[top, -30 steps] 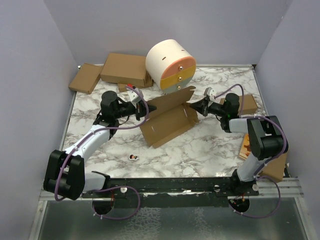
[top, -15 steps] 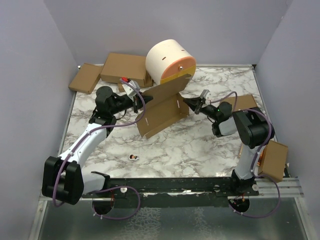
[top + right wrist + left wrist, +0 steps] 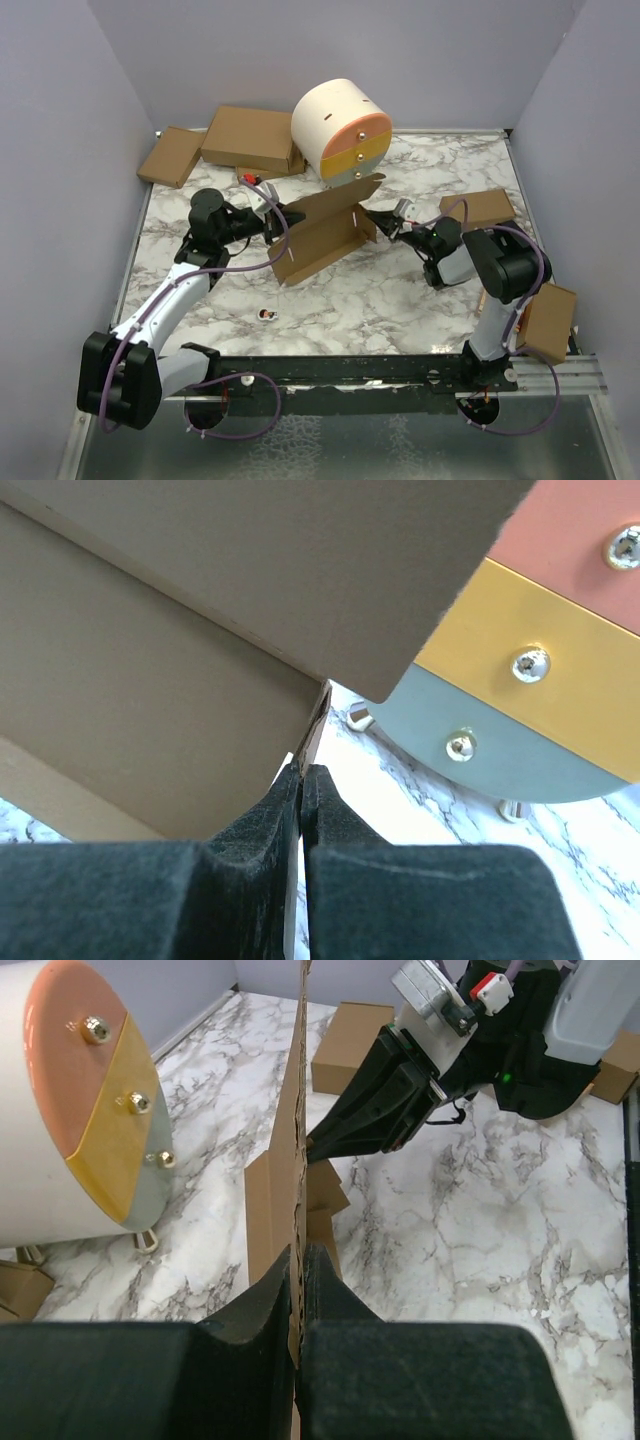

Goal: Fold the paper box

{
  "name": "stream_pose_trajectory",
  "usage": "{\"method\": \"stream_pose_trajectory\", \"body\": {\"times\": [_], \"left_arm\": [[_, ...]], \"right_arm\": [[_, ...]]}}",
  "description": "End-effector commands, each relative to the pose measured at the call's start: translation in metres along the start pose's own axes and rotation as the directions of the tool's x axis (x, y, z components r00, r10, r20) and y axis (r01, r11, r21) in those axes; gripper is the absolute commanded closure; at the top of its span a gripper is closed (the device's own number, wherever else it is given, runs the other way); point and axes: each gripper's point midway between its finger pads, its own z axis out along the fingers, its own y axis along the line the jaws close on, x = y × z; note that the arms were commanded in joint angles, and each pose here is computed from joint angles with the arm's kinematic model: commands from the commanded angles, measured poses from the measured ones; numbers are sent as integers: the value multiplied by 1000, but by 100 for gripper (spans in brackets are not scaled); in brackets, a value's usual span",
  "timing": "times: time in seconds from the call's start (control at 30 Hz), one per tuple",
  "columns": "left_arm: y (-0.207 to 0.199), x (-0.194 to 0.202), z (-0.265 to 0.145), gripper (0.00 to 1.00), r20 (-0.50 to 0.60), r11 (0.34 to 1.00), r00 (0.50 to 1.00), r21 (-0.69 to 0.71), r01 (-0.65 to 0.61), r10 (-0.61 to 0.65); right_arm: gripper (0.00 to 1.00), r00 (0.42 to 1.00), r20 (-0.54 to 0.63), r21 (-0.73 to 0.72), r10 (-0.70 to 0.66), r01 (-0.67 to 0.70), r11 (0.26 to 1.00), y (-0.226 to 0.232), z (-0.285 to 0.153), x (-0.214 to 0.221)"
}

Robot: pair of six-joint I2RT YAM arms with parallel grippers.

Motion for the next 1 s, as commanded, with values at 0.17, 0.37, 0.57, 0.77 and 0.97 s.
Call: {"method": "stream_pose_trajectory", "body": {"times": [0.17,0.37,0.57,0.77,0.97], "left_arm": [[-31,14,-8,100,11,992,994,60,109,-110],[-36,20,-11,100,10,989,990,39,144,-144],[-41,26,-12,100,-3,989,989,35,145,-145],[-41,31,-13,100,-23,990,990,33,140,-139],[-39,35,-13,100,-37,991,991,20,133,-132]], "right_arm": [[99,972,148,52,-184,178,983,7,-15,-50],[97,963,163,1,-213,216,976,26,-24,-53],[89,970,158,-1,-186,188,982,29,-28,-53],[79,971,159,-7,-180,183,983,28,-27,-58],[74,978,136,-72,-159,170,983,29,-21,-61]]}}
